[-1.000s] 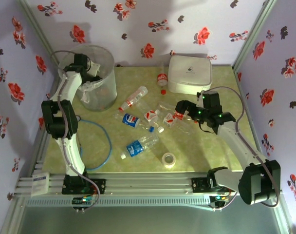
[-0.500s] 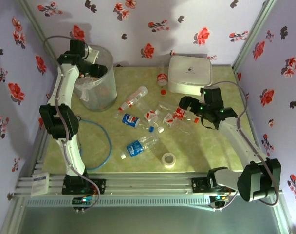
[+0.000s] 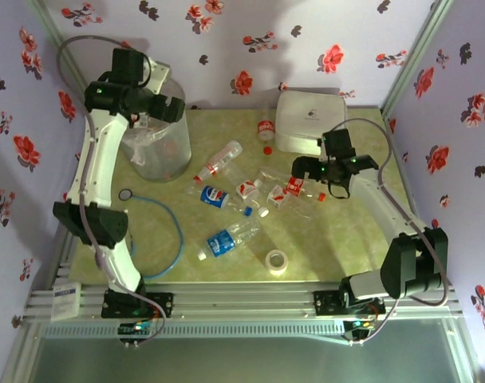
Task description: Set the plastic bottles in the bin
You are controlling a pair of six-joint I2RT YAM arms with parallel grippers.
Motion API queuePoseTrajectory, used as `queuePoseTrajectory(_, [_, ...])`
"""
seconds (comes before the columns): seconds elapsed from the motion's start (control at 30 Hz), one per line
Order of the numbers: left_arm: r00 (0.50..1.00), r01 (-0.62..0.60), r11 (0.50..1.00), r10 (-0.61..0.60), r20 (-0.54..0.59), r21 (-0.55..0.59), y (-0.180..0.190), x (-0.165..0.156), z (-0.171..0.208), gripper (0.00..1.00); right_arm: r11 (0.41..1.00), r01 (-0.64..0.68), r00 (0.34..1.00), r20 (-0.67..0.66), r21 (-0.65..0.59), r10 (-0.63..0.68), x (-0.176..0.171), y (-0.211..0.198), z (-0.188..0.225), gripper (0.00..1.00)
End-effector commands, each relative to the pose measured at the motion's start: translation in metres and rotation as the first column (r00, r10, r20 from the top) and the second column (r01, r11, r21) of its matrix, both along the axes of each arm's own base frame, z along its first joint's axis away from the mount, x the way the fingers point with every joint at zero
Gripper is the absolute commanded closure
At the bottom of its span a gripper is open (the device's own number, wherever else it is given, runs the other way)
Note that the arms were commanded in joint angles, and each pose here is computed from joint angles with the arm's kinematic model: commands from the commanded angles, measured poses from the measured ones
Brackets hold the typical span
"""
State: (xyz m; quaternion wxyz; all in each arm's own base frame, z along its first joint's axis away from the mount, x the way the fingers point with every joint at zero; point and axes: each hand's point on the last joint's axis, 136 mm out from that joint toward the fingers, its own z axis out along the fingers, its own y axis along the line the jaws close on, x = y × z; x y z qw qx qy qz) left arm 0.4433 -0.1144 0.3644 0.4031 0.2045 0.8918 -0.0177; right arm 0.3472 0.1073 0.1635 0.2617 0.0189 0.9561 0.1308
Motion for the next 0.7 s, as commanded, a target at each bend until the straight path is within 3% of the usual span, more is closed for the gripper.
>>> queuePoseTrajectory(0.0, [0.999,0.024,0.996,-0.028,0.043,0.081,-0.01,-0.04,0.025,0.0,0.982,-0.174,0.981,-0.095,-0.066,0.167,-0.027,0.005,-0.01,0.07])
queuePoseTrajectory(0.13, [0.996,0.072,0.997,-0.074,0.043,0.042,-0.037,-0.067,0.025,0.0,0.936,-0.334,0.927,-0.215,-0.107,0.306,-0.056,0.02,-0.031,0.12])
queuePoseTrajectory(0.3, [0.988,0.152,0.983,-0.151,0.015,-0.101,-0.079,-0.094,0.002,0.0,0.917,-0.381,0.857,-0.418,-0.12,0.302,-0.074,0.016,-0.074,0.1])
queuePoseTrajectory(0.43, [0.981,0.186,0.959,-0.193,-0.014,-0.214,-0.106,-0.111,-0.024,0.0,0.915,-0.37,0.854,-0.445,-0.161,0.268,-0.067,0.012,-0.094,0.01])
queuePoseTrajectory(0.67, [0.98,0.182,0.94,-0.199,-0.029,-0.29,-0.116,-0.119,-0.046,0.0,0.924,-0.358,0.845,-0.467,-0.135,0.26,-0.06,0.022,-0.115,0.04])
